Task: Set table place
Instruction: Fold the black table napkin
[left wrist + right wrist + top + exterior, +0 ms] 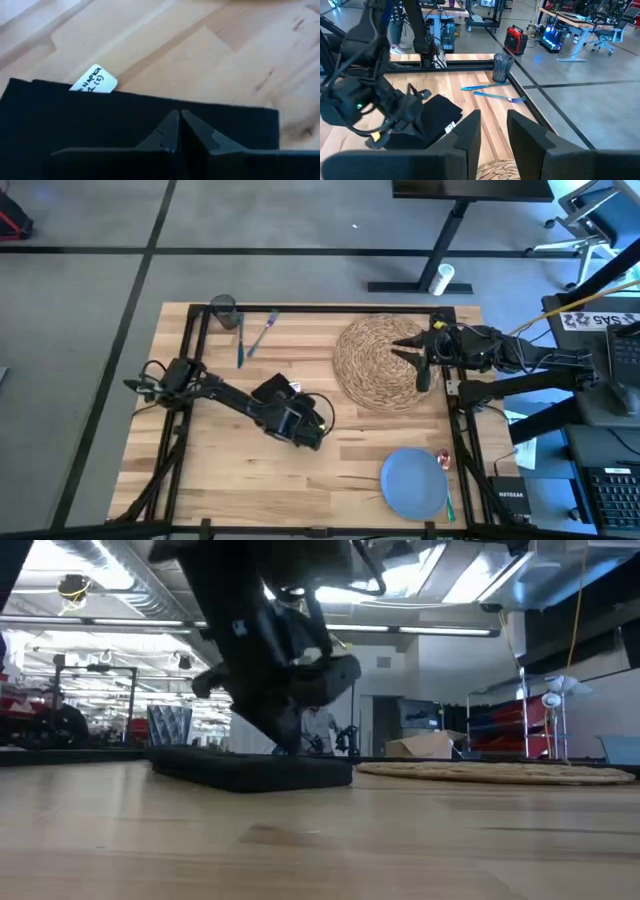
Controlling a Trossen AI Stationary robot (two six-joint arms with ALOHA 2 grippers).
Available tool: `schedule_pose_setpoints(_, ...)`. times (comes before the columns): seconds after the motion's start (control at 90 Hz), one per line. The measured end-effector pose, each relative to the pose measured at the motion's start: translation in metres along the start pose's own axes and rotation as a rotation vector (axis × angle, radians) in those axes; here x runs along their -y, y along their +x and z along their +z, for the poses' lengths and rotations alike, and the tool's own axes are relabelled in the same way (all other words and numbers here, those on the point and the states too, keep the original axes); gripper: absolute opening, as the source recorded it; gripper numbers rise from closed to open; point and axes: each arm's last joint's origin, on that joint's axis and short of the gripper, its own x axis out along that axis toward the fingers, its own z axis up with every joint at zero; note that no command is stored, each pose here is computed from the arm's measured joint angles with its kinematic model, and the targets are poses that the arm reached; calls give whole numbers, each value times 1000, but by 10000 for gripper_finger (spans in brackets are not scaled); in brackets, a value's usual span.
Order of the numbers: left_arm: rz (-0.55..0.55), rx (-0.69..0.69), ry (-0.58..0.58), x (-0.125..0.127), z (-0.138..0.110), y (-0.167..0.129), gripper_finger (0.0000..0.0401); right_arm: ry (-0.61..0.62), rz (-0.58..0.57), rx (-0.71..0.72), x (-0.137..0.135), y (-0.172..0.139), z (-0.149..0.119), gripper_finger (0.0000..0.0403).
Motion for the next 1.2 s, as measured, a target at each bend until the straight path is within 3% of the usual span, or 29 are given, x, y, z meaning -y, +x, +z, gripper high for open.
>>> schedule_pose_setpoints(0.2,-24,-38,17,3,-7,-1,0,0,0,0,0,0,0,83)
schedule_pose_setpoints(0.544,-48,-91,-13,5,-47,-17,0,-3,0,0,0,0,0,83)
schedule_pose_setpoints(0.956,-87,-195,-50,13,-95,-65,0,-3,0,1,0,0,0,83)
schedule_pose_setpoints(1.2,-69,-235,-66,14,-89,-96,0,-2,0,4,0,0,1,83)
